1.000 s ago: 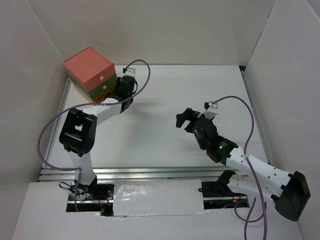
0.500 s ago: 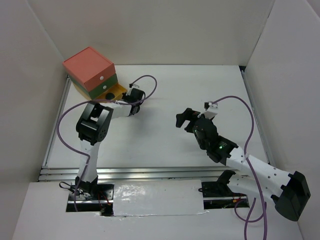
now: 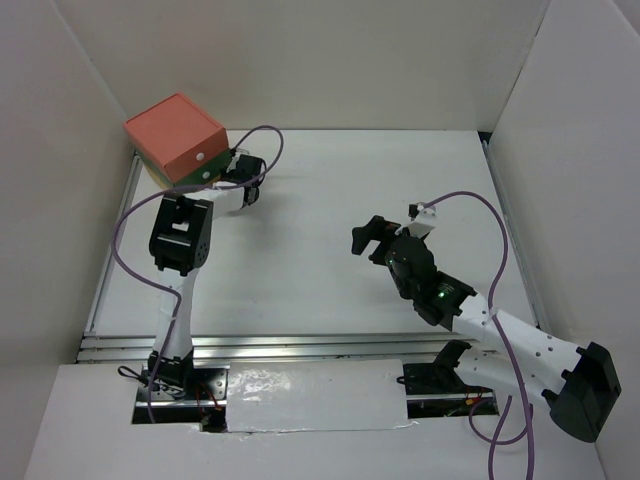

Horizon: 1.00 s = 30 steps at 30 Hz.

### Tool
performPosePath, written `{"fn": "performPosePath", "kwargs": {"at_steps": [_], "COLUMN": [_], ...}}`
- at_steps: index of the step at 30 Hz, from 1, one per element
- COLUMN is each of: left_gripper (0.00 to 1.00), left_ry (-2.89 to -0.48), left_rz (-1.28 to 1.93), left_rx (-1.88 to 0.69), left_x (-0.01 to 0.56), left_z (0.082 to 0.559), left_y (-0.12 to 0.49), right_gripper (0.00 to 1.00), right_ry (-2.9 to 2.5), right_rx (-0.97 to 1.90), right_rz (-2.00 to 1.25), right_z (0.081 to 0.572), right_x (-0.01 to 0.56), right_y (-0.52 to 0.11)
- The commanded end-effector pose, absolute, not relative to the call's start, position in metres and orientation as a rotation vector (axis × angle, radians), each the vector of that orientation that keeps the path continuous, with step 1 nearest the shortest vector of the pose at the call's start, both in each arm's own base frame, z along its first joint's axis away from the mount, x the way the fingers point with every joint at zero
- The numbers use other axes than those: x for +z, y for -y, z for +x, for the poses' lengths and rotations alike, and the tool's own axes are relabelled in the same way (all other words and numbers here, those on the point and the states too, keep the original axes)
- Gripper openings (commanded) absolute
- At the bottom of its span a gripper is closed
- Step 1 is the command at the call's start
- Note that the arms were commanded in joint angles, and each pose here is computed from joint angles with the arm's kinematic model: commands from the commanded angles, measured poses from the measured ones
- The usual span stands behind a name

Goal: Organize the makeup

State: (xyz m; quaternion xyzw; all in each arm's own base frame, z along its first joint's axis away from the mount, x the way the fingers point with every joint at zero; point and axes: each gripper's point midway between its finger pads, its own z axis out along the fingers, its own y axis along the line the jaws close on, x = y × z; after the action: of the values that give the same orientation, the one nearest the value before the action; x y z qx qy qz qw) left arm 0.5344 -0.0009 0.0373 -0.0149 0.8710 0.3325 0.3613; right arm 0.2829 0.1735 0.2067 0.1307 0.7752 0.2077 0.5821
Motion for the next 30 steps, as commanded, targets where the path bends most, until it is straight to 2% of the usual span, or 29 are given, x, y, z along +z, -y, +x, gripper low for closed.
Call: {"fn": "performPosePath", "kwargs": {"at_steps": [1, 9, 11, 12, 14, 15, 16, 18, 20, 25, 26, 28, 29, 30], "left_gripper": [0.0, 0.0, 0.06, 0.16, 0.37, 0.56, 0.68, 0.9, 0.99, 0.99, 0.99, 0.99, 0.99, 0.99], "left_ry": [-2.232, -2.244, -2.206, -2.221, -2.128, -2.131, -2.079, -2.095, -2.113, -2.044, -2.053, -1.965, -1.978, -1.918], "left_rz": [-0.124, -0.194, -0.194, -0.14, -0.118, -0.049, -0.069, -0.024, -0.053, -0.235, -0.263, -0.392, -0.404, -0.434], "left_rx": [0.906, 0.878, 0.838, 0.822, 0.756, 0.723, 0.669, 0.542, 0.305, -0.072, -0.093, -0.177, -0.175, -0.223], "left_x": [0.037, 0.038, 0.057, 0.052, 0.087, 0.085, 0.112, 0.122, 0.146, 0.219, 0.217, 0.252, 0.237, 0.256], "left_z": [0.535, 0.531, 0.53, 0.52, 0.518, 0.505, 0.502, 0.488, 0.475, 0.416, 0.401, 0.37, 0.356, 0.341], "left_y": [-0.017, -0.027, -0.012, 0.004, 0.027, 0.049, 0.06, 0.092, 0.122, 0.15, 0.148, 0.132, 0.125, 0.115], "right_gripper": [1.0, 1.0, 1.0, 1.0, 1.0, 1.0, 1.0, 1.0, 1.0, 1.0, 1.0, 1.0, 1.0, 1.0], "right_ry": [-1.752, -1.766, -1.764, -1.765, -1.763, -1.76, -1.759, -1.754, -1.75, -1.719, -1.705, -1.698, -1.674, -1.676], "right_rx": [0.51, 0.5, 0.502, 0.499, 0.494, 0.493, 0.486, 0.484, 0.488, 0.5, 0.507, 0.511, 0.533, 0.527], "right_rz": [0.328, 0.322, 0.323, 0.323, 0.33, 0.334, 0.339, 0.345, 0.336, 0.356, 0.367, 0.375, 0.378, 0.366], "right_z": [0.289, 0.291, 0.291, 0.291, 0.291, 0.291, 0.291, 0.291, 0.289, 0.281, 0.279, 0.272, 0.27, 0.267], "right_x": [0.222, 0.218, 0.219, 0.218, 0.218, 0.219, 0.218, 0.219, 0.223, 0.244, 0.255, 0.269, 0.285, 0.29], "right_y": [-0.175, -0.177, -0.177, -0.177, -0.175, -0.175, -0.173, -0.171, -0.171, -0.16, -0.157, -0.15, -0.149, -0.146]}}
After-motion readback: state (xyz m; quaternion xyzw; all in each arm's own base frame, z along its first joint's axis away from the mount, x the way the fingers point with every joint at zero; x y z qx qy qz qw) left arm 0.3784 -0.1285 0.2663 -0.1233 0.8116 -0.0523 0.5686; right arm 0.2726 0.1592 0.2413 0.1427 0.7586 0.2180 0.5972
